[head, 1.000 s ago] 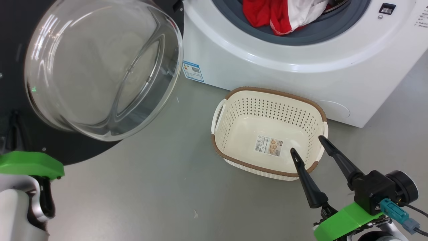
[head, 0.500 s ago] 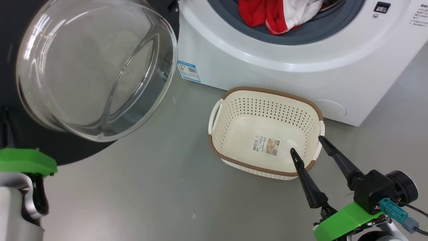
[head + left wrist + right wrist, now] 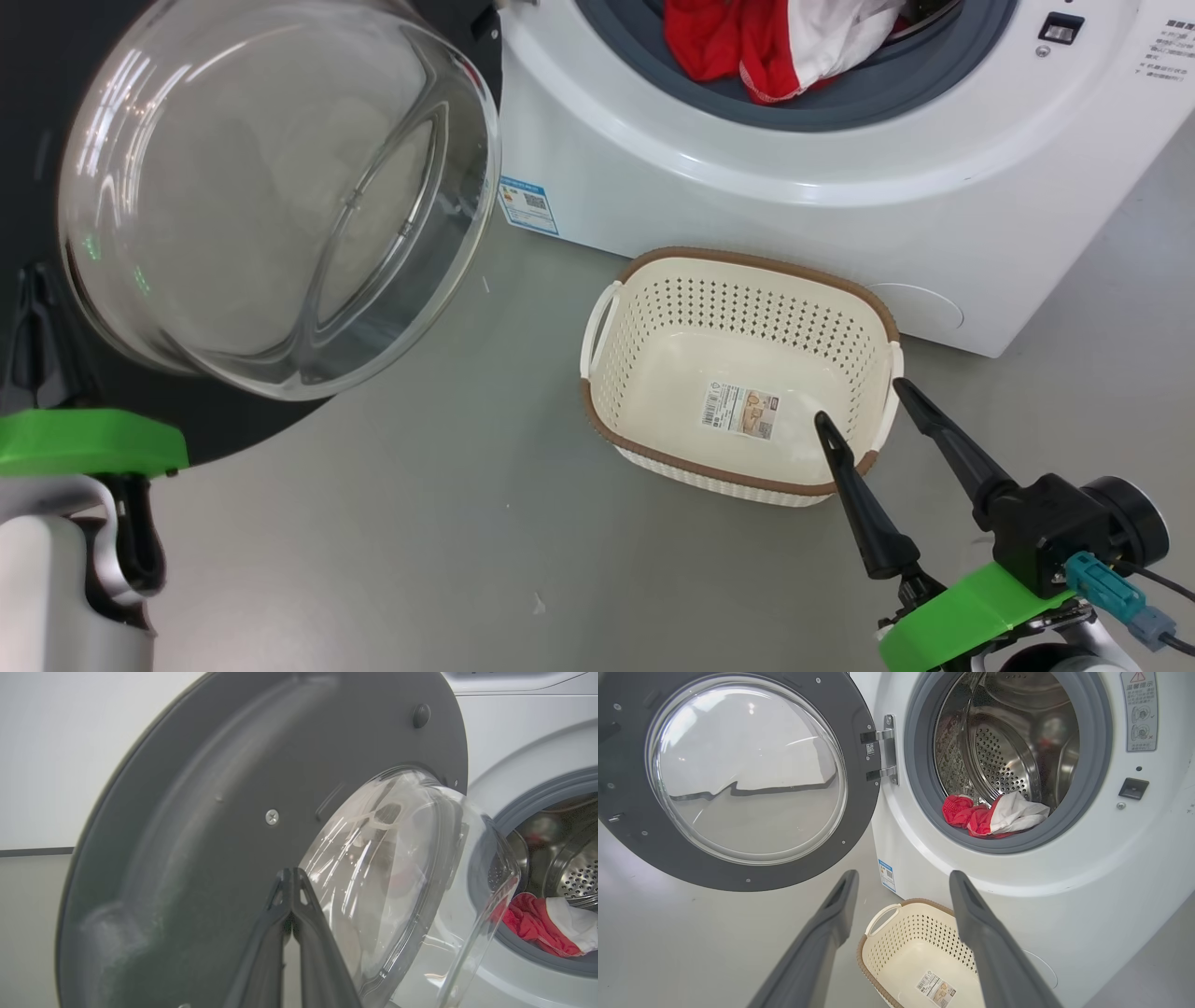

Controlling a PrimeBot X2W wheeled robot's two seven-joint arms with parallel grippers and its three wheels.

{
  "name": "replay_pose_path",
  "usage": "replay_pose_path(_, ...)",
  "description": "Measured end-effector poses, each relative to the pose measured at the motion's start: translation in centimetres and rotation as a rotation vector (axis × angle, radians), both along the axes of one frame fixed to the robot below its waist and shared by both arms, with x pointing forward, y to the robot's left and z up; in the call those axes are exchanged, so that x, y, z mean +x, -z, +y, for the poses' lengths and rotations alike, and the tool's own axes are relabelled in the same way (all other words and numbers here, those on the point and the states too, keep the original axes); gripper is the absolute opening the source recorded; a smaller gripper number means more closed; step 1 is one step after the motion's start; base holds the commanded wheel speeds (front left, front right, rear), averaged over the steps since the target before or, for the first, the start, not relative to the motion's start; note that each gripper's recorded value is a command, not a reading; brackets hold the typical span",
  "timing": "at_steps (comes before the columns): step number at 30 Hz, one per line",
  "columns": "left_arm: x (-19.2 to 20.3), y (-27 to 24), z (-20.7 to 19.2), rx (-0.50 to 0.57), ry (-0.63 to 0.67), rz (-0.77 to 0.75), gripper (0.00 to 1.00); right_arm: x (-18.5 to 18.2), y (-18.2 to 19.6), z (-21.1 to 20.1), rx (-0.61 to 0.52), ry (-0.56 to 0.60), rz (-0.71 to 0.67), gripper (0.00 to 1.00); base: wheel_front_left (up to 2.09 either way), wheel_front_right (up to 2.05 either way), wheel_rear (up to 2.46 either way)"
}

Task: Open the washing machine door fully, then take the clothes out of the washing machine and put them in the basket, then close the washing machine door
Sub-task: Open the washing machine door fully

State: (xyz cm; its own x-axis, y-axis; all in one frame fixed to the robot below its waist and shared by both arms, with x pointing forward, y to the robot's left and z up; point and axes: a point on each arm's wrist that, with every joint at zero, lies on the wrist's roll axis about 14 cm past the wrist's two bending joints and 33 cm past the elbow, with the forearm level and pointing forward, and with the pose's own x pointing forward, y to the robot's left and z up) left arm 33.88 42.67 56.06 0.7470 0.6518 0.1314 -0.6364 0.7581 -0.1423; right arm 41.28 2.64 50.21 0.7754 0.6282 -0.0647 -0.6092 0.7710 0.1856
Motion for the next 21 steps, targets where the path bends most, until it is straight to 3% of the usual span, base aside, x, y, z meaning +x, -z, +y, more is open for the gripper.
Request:
replay_pose_path(1, -0.1, -0.1, -0.1, 0.004, 0.003, -0.006, 0.00, 0.0, 0.0, -0.1, 0.002, 0.004, -0.004, 1.00, 0.00, 0.00, 0.00)
replay_pose_path(2, -0.1, -0.2, -0.3, 0.008, 0.008, -0.009, 0.11, 0.1, 0.0, -0.2, 0.002, 0.007, -0.003, 1.00, 0.00, 0.00, 0.00)
replay_pose_path(3, -0.1, -0.3, -0.6, 0.013, 0.014, -0.015, 0.36, 0.1, 0.0, -0.3, 0.000, 0.011, -0.003, 1.00, 0.00, 0.00, 0.00)
replay_pose_path(4, 0.0, -0.5, -1.0, 0.013, 0.021, -0.026, 0.48, 0.1, -0.1, -0.5, 0.001, 0.016, -0.007, 1.00, 0.00, 0.00, 0.00)
replay_pose_path(5, 0.1, -0.7, -1.4, 0.019, 0.032, -0.033, 0.81, 0.2, -0.2, -0.6, 0.004, 0.022, -0.013, 1.00, 0.00, 0.00, 0.00)
replay_pose_path(6, 0.3, -1.0, -1.8, 0.026, 0.043, -0.042, 0.96, 0.3, -0.2, -0.8, 0.002, 0.029, -0.015, 1.00, 0.00, 0.00, 0.00)
replay_pose_path(7, 0.4, -1.4, -2.1, 0.030, 0.051, -0.056, 1.00, 0.4, -0.2, -1.0, 0.001, 0.036, -0.016, 1.00, 0.00, 0.00, 0.00)
replay_pose_path(21, 3.3, -6.4, -10.7, 0.075, 0.304, -0.193, 1.00, 1.1, -1.3, -4.9, 0.040, 0.159, -0.057, 1.00, 0.00, 0.00, 0.00)
